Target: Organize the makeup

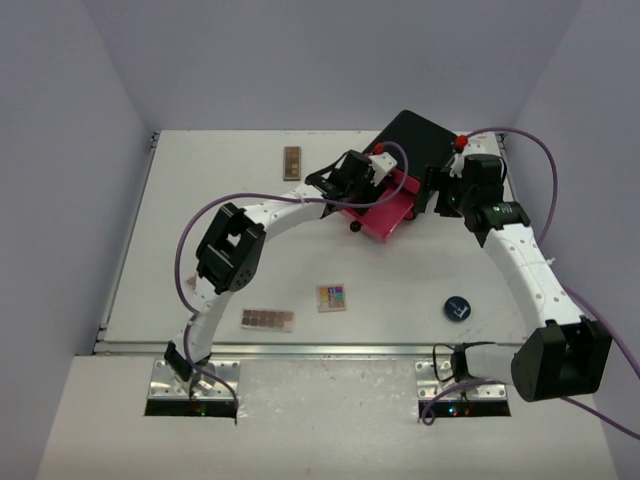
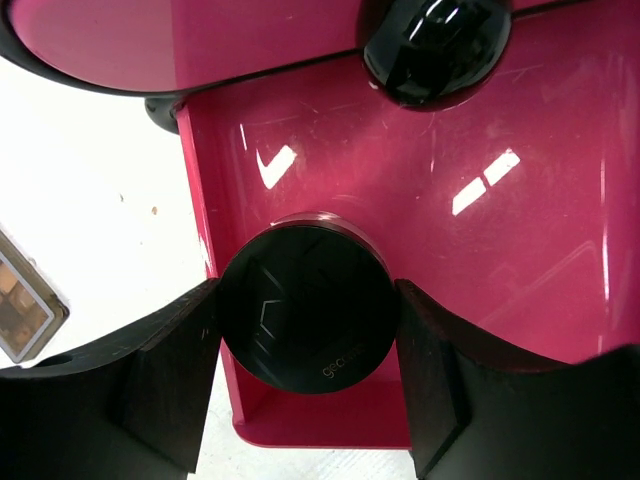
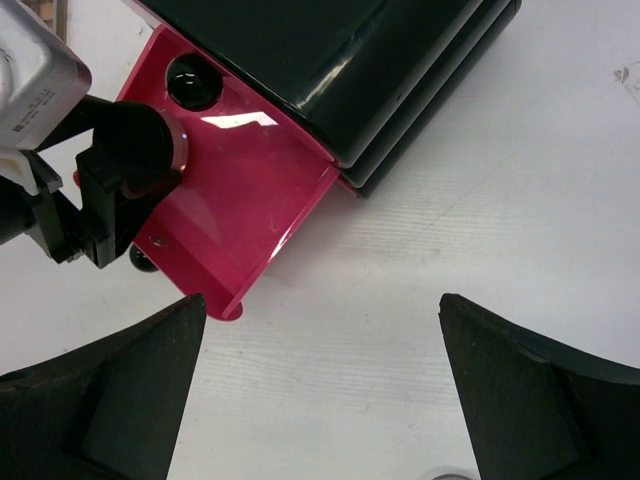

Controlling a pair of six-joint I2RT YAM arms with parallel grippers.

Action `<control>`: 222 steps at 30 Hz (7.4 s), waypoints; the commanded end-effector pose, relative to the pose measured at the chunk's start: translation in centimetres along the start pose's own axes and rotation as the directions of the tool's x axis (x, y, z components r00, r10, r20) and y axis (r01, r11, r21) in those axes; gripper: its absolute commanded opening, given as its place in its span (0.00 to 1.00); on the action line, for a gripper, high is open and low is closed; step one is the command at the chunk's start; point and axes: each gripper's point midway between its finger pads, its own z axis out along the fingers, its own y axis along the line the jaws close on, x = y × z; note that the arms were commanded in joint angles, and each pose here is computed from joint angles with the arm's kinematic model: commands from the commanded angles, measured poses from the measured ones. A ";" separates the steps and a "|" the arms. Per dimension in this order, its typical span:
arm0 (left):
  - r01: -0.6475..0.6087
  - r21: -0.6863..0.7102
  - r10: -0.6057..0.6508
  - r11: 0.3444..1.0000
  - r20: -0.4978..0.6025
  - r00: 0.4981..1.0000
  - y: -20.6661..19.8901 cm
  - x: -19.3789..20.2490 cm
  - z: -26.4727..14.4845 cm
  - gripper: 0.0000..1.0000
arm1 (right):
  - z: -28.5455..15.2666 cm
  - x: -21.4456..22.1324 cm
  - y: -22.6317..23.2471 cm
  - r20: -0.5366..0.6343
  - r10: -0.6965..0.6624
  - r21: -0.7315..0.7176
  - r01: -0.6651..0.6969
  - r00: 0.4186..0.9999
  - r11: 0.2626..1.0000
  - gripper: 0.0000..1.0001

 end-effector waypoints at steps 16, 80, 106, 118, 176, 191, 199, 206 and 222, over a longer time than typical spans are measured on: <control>-0.022 -0.057 0.028 0.998 0.112 0.993 0.5 -4.2 -1.1 0.79 | -2.4 0.8 -5.1 0.029 0.040 0.264 -0.046 0.999 0.963 0.99; 0.166 0.000 -0.165 0.986 0.146 0.976 6.4 -1.7 -17.3 0.89 | -3.5 24.1 -9.3 -0.181 0.511 0.507 -0.365 0.841 0.781 0.11; 0.169 0.003 -0.166 0.986 0.187 0.968 7.2 -3.0 -17.7 0.89 | -2.0 23.2 -12.9 -0.232 0.517 0.713 -0.217 0.824 0.667 0.95; 0.167 0.007 -0.165 0.986 0.200 0.966 7.3 -3.4 -18.2 0.89 | -2.2 23.9 -14.3 -0.211 0.538 0.751 -0.217 0.816 0.624 0.81; 0.201 -0.152 -0.198 0.968 0.034 0.980 12.0 0.6 -10.7 0.90 | 9.8 3.7 9.1 -0.056 -0.420 0.033 0.422 0.906 0.906 0.50; 0.202 -0.136 -0.200 0.970 0.031 0.979 11.8 0.6 -10.8 0.90 | 10.7 4.9 9.5 -0.133 -0.403 0.008 0.407 0.906 0.913 0.94; 0.202 -0.131 -0.199 0.971 0.031 0.979 11.8 0.0 -11.6 0.89 | 7.8 2.1 12.5 -0.066 -0.345 -0.112 0.336 0.936 0.935 0.93; 0.203 -0.120 -0.200 0.972 0.043 0.979 11.8 -1.0 -13.3 0.87 | 2.8 -3.1 14.8 0.069 -0.274 -0.200 0.282 0.959 0.938 0.90; 0.051 0.065 -0.040 0.997 -0.152 0.988 -0.6 5.3 -11.0 0.64 | 9.7 -15.7 4.5 0.191 -0.053 0.096 0.035 0.980 0.995 0.84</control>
